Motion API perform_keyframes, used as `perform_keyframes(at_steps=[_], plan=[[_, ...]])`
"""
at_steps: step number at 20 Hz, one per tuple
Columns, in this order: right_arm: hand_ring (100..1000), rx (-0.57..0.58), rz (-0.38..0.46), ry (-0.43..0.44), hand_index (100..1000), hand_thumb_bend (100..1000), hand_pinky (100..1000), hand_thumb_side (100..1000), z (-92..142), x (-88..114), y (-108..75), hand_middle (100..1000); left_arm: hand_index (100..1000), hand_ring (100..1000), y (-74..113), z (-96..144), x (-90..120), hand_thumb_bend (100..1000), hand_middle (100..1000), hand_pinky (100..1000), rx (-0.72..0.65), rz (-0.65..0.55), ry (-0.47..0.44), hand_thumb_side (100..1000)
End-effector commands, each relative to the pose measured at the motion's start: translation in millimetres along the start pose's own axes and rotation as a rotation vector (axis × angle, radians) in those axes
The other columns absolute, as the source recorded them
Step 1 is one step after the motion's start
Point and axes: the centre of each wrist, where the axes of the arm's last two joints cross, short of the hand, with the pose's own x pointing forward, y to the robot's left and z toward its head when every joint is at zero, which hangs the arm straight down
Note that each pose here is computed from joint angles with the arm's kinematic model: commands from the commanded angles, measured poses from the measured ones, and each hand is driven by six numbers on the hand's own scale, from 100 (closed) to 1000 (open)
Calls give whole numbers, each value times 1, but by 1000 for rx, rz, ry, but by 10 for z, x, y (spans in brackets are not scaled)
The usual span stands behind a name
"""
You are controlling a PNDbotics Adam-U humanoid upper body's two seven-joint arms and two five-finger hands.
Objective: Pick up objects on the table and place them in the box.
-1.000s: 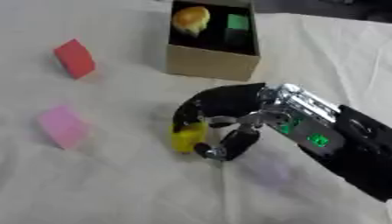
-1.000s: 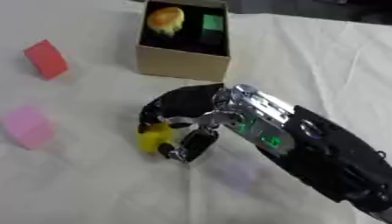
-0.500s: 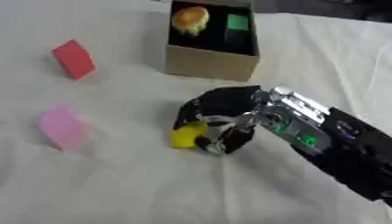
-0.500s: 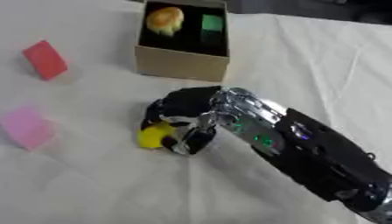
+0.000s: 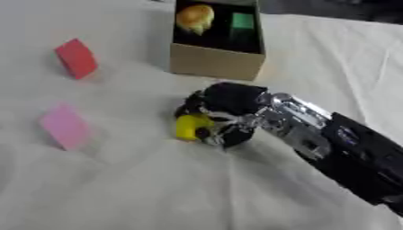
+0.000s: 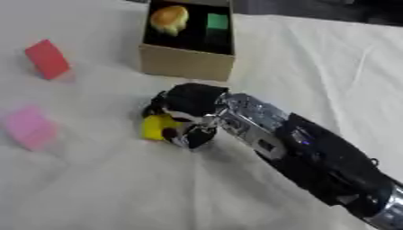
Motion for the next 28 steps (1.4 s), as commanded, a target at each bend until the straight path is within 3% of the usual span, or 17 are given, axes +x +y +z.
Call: perform_keyframes(at_steps=[1,8,9,10,13,18,23,28], plan=[[421,-70,-10,-9,377,100,558,100,55,28,-177,220,792,694,31,-42,74,100,609,938,-1,-2,-31,637],[416,-131,-62,-73,362,100,562,100,278,320,-713,209,792,695,43,-33,67,100,610,938,-2,-10,-28,636],[416,-148,-67,-74,360,100,564,138,321,348,-806,209,792,695,44,-32,67,100,610,938,-3,-11,-28,636],[416,-171,-68,-70,359,100,565,100,365,366,-901,207,792,695,46,-31,66,100,610,939,-3,-12,-27,636],[413,-263,-72,-23,355,100,570,117,488,331,-1193,202,792,696,52,-29,64,100,610,938,-5,-17,-27,637],[414,-405,-131,143,344,100,578,100,602,-99,-1512,215,791,696,66,-27,63,100,610,939,-10,-27,-26,637],[416,-493,-144,291,340,100,581,100,647,-586,-1602,219,791,696,74,-44,73,100,610,939,-15,-34,-33,641],[450,-556,-118,372,390,100,613,100,645,-892,-1617,266,791,696,75,-73,93,100,610,939,-21,-38,-48,642]])
